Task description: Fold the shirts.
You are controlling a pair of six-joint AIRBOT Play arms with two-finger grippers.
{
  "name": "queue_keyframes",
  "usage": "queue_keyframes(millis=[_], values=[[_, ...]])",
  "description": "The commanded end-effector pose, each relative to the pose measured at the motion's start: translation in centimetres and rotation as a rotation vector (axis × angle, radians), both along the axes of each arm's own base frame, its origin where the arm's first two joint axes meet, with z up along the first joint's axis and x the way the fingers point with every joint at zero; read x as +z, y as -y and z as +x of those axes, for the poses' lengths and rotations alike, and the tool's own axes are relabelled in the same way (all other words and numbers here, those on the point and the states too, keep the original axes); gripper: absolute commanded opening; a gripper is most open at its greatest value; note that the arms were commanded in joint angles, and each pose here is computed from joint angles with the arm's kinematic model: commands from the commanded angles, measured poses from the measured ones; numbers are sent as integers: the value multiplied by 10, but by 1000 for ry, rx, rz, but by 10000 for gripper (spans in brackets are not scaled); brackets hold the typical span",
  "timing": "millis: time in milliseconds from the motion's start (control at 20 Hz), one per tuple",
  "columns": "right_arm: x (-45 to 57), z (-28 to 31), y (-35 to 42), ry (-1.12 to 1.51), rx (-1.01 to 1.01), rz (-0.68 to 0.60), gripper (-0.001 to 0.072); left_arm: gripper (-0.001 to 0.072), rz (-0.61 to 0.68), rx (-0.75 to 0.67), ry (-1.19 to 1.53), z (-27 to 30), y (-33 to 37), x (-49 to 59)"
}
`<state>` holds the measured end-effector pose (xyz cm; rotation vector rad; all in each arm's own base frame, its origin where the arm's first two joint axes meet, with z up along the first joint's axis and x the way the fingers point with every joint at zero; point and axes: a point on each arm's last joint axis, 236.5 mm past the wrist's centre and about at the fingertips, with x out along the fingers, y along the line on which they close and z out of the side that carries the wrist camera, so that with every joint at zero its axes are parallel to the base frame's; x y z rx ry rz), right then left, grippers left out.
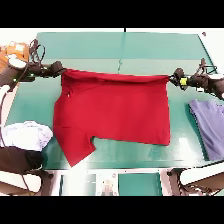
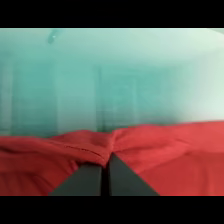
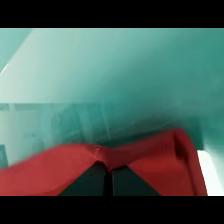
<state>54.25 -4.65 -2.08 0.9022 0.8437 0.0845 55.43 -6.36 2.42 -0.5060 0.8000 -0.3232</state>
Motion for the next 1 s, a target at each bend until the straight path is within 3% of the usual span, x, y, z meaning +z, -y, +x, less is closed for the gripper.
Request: queue_keyframes(millis=[0,150,450,600,950], values=[[15,33,6,67,20,-27,18,25,22,56,42,17,-12,0],[29,27,3,63,102,-68,16,25,60,11,12,9,-14,-5],[-25,-80,9,-260,274,-188,14,25,118,-137,-323,-67,-34,-53],[-48,-124,-5,-344,288,-145,15,25,195,-186,-435,-95,-45,-69],[-78,-161,-22,-443,307,-81,17,26,185,-244,-471,-108,-24,-79]])
